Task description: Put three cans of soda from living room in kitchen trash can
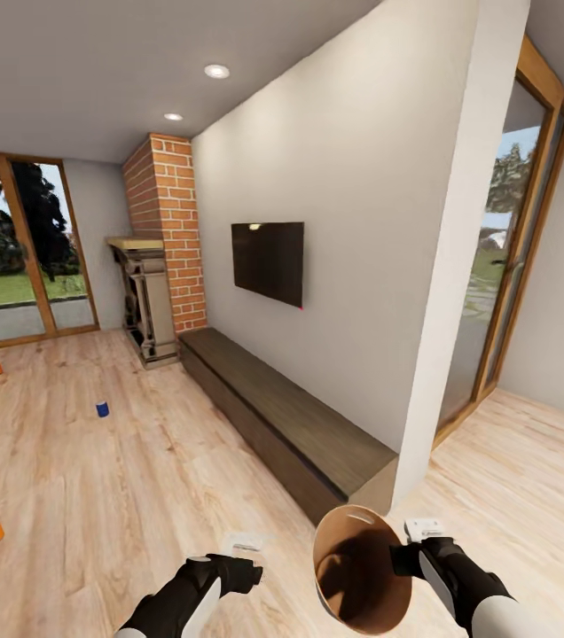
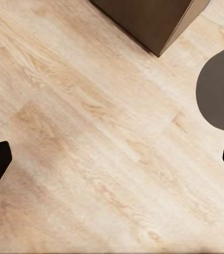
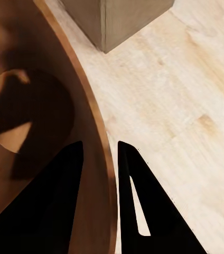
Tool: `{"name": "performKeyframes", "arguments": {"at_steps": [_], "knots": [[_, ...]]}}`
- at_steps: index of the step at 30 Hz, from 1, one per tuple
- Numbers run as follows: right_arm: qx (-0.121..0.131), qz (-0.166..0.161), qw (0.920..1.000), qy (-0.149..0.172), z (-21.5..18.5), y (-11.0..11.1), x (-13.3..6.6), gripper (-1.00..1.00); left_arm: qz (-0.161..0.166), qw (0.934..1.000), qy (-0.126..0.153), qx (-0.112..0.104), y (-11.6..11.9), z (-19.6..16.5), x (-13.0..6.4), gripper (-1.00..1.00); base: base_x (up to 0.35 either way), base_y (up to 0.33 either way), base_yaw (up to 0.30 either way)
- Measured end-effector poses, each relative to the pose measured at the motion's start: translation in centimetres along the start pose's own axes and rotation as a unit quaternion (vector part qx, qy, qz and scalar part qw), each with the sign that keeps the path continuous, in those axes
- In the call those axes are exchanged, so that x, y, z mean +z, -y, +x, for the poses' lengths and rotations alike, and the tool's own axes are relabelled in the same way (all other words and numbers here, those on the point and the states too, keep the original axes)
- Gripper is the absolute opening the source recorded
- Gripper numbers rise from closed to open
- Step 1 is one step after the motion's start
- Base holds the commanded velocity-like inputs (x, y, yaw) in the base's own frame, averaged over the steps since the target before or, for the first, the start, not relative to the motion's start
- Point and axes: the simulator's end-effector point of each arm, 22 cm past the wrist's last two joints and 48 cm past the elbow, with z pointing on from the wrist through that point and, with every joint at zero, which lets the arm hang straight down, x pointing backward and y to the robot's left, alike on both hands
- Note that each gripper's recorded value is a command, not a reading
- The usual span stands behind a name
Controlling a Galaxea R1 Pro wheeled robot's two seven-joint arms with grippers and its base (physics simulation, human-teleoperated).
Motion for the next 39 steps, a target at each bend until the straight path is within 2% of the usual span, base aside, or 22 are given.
{"name": "performKeyframes", "arguments": {"at_steps": [16, 32, 39], "knots": [[0.001, 0.0, 1.0, 0.0, 0.03, -0.03, 0.01, -1.0, -0.001, 1.0, -0.001, 0.0, -0.17, 0.08, 0.0, 1.0, 0.0, 0.324, -0.003], [0.0, 0.0, 1.0, 0.001, -0.03, 0.1, 0.0, -1.0, 0.0, 1.0, -0.001, -0.004, -0.31, 0.12, 0.0, 1.0, 0.0, 0.037, -0.003], [-0.001, 0.001, 1.0, 0.0, 0.01, 0.12, 0.01, -1.0, 0.0, 1.0, -0.002, -0.003, -0.32, 0.13, 0.01, 1.0, 0.0, 0.214, -0.028]]}}
